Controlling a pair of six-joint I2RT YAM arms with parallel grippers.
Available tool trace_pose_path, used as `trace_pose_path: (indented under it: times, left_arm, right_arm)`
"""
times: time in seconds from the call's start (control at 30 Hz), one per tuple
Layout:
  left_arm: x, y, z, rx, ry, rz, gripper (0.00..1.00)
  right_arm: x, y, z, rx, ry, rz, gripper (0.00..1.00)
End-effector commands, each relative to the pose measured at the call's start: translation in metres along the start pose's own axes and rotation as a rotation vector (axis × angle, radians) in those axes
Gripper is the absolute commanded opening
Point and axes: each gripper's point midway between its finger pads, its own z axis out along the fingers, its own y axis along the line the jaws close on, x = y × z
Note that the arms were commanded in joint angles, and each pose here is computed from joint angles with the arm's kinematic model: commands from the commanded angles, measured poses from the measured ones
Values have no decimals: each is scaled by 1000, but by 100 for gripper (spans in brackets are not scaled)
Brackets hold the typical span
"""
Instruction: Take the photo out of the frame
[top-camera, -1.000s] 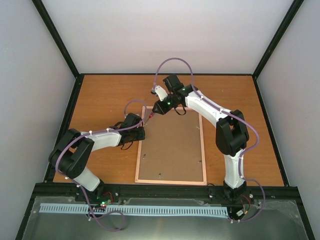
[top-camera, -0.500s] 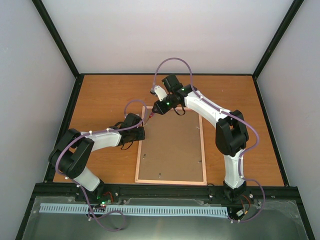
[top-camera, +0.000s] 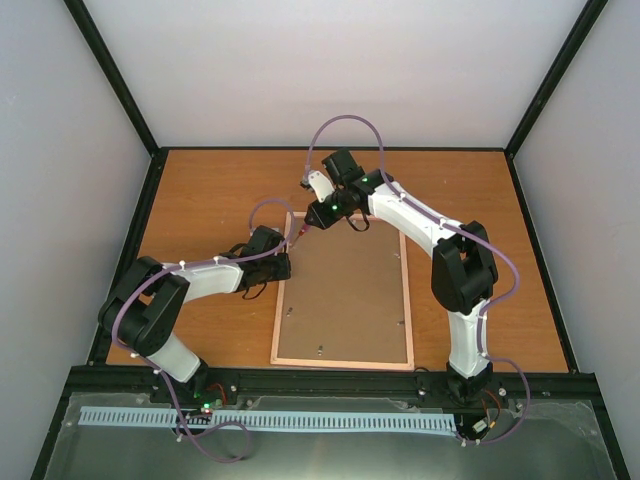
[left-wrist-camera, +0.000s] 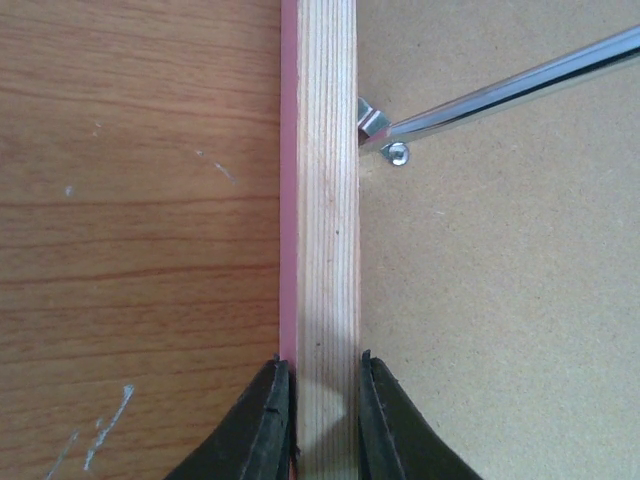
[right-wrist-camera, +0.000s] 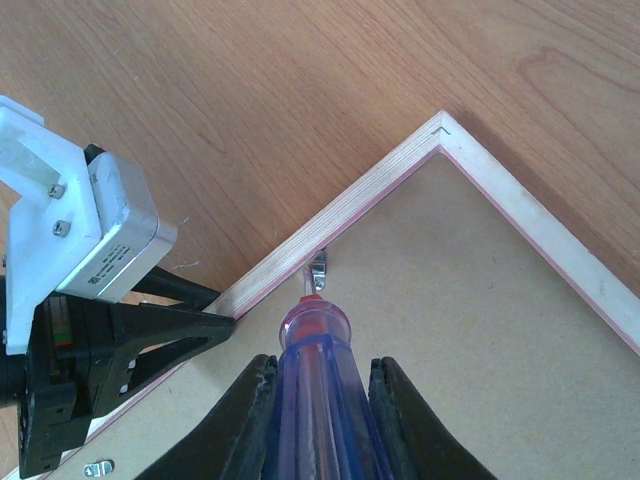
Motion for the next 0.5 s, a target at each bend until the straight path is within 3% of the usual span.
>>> trace_pose_path:
  times: [0.0,0.27,0.47]
  left_arm:
    - [26,-4,2,47,100,-10,1]
    - [27,-3,3,46,104,-17,1]
    - [25,-4,1,47,99,-20,1]
  right_arm:
    - [10,-55,-5,267,46,11,3]
    - [-2,-68,-13,330,41,0,3]
    - [8,-46,-65,296,-12,-13,3]
